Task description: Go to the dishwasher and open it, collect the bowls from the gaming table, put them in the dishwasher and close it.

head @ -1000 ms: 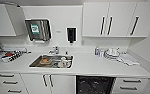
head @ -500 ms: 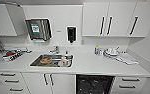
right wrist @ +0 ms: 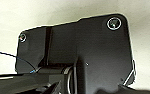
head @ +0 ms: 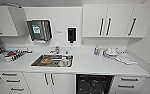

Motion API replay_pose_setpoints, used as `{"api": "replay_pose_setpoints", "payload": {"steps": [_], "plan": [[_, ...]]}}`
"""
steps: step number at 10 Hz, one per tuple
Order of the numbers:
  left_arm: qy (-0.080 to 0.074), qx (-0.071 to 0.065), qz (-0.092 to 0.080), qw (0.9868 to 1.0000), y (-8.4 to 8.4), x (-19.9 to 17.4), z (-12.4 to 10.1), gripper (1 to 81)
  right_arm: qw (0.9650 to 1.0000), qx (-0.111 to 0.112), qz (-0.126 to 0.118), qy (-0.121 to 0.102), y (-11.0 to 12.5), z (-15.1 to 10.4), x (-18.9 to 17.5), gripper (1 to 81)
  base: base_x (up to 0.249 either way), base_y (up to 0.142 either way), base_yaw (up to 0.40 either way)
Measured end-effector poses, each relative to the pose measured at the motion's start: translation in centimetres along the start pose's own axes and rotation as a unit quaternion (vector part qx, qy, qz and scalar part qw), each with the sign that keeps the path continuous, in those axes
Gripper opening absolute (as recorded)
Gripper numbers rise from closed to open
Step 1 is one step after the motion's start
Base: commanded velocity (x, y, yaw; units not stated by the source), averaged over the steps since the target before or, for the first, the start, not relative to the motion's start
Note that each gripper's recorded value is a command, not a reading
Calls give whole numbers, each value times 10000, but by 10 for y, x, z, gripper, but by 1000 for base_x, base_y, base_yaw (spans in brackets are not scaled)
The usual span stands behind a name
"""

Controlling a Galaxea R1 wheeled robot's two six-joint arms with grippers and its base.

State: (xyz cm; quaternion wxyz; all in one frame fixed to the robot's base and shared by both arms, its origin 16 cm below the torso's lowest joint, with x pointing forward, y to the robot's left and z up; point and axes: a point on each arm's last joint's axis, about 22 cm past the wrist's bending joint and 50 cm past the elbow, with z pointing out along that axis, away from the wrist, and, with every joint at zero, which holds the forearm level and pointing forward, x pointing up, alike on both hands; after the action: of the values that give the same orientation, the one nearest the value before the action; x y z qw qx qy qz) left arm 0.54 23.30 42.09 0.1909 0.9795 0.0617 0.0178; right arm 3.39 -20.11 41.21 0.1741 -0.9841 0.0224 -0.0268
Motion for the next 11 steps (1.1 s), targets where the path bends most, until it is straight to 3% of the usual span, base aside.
{"api": "replay_pose_setpoints", "payload": {"steps": [2,6,8,10,11], "plan": [[39,25,10,10000,0,7,0,811,10000,3,-14,48,0,0,7,811,0,0,0],[-56,430,-105,9990,-13,-6,2,811,10000,-79,-14,59,8,-2,7,811,0,0,0],[-30,616,-480,9969,-10,-16,7,811,9999,-102,-16,61,10,-3,8,811,0,0,0],[26,985,-527,9937,-24,-16,5,811,9999,-102,-16,62,10,-3,8,811,0,0,0],[14,1100,-473,9928,-25,-17,6,811,9999,-98,-16,63,10,-3,8,811,0,0,0]]}}
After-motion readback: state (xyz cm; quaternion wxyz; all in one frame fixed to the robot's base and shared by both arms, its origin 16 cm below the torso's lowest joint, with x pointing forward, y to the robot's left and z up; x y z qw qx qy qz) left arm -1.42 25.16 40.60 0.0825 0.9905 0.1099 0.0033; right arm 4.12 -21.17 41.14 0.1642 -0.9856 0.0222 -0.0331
